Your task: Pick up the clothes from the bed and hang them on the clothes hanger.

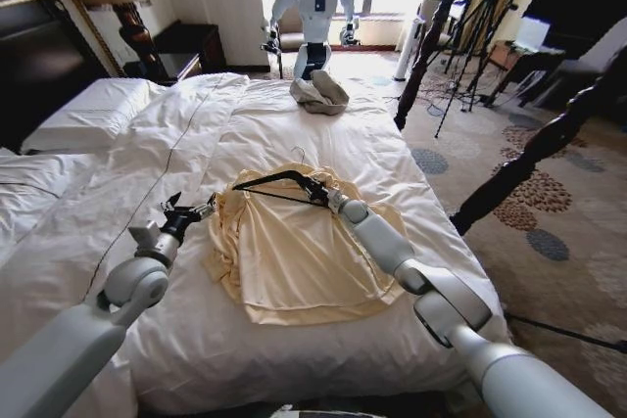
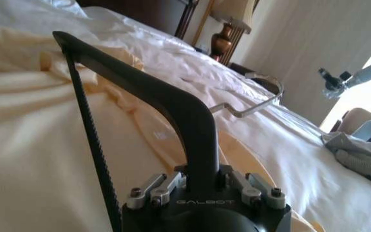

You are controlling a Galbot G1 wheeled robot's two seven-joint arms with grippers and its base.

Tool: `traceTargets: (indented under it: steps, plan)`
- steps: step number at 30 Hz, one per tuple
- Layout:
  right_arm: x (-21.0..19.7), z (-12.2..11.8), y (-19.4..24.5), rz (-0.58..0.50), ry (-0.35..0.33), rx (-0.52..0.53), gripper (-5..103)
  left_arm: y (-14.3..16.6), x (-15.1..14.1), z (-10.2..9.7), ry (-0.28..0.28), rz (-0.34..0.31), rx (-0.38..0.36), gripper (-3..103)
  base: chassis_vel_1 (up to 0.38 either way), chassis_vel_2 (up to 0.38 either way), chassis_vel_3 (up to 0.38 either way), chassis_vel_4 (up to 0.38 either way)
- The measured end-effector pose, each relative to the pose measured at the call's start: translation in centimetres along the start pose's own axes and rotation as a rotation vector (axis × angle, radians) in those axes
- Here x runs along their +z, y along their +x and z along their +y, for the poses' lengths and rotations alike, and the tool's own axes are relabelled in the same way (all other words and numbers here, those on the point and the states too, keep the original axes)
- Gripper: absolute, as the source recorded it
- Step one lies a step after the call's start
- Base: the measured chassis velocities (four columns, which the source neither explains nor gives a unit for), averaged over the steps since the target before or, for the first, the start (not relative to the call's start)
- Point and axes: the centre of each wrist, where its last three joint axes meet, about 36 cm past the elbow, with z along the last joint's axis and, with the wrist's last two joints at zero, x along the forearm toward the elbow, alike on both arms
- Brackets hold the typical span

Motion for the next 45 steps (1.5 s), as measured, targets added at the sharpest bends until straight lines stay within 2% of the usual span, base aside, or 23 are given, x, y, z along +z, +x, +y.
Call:
traceTargets:
  steps: [5,8,10,12,14,18,21,26,31,36,40,45]
  plan:
    - [-1.2,-1.3,-0.4,0.06,0.073,-0.056,20,0.2,0.3,-0.1,-0.012,0.014,0.008,100,0.0,0.0,0.0,0.0]
    - [-1.3,-1.5,-0.5,0.061,0.075,-0.067,20,-0.1,0.4,-0.1,-0.019,0.017,0.009,100,0.0,0.0,0.0,0.0]
    - [-1.6,-1.9,-0.3,0.027,0.013,-0.075,20,-0.8,0.4,-0.2,-0.031,0.014,0.017,100,0.0,0.0,0.0,0.0]
    - [-1.7,-2.5,0.1,0.022,0.003,-0.083,20,-1.2,0.2,-0.2,-0.034,0.011,0.02,100,0.0,0.0,0.0,0.0]
    - [-1.2,-3.8,1.2,0.039,0.027,-0.124,20,-1.7,0.0,-0.4,-0.035,0.003,0.025,100,0.0,0.0,0.0,0.0]
    - [-0.4,-4.9,2.2,0.067,0.055,-0.141,20,-2.2,-0.2,-0.8,-0.033,-0.004,0.034,100,0.0,0.0,0.0,0.0]
    - [0.2,-4.8,2.3,0.081,0.078,-0.147,20,-2.5,-0.2,-1.1,-0.032,-0.005,0.039,100,0.0,0.0,0.0,0.0]
    - [0.4,-4.2,2.0,0.085,0.079,-0.124,20,-2.7,-0.2,-1.2,-0.033,-0.004,0.039,100,0.0,0.0,0.0,0.0]
    - [0.4,-5.2,1.9,0.108,0.102,-0.111,20,-2.9,0.0,-1.1,-0.037,-0.001,0.039,100,0.0,0.0,0.0,0.0]
    - [-0.1,-3.9,0.9,0.099,0.111,-0.073,20,-3.2,0.3,-1.4,-0.04,0.003,0.046,100,0.0,0.0,0.0,0.0]
    - [-0.3,-1.7,0.2,0.103,0.127,-0.003,18,-3.3,0.7,-1.2,-0.051,0.017,0.053,100,0.0,0.0,0.0,0.0]
    - [-0.5,-0.2,-0.4,0.066,0.113,0.006,18,-3.4,1.6,-1.3,-0.061,0.039,0.059,100,0.0,0.0,0.0,0.0]
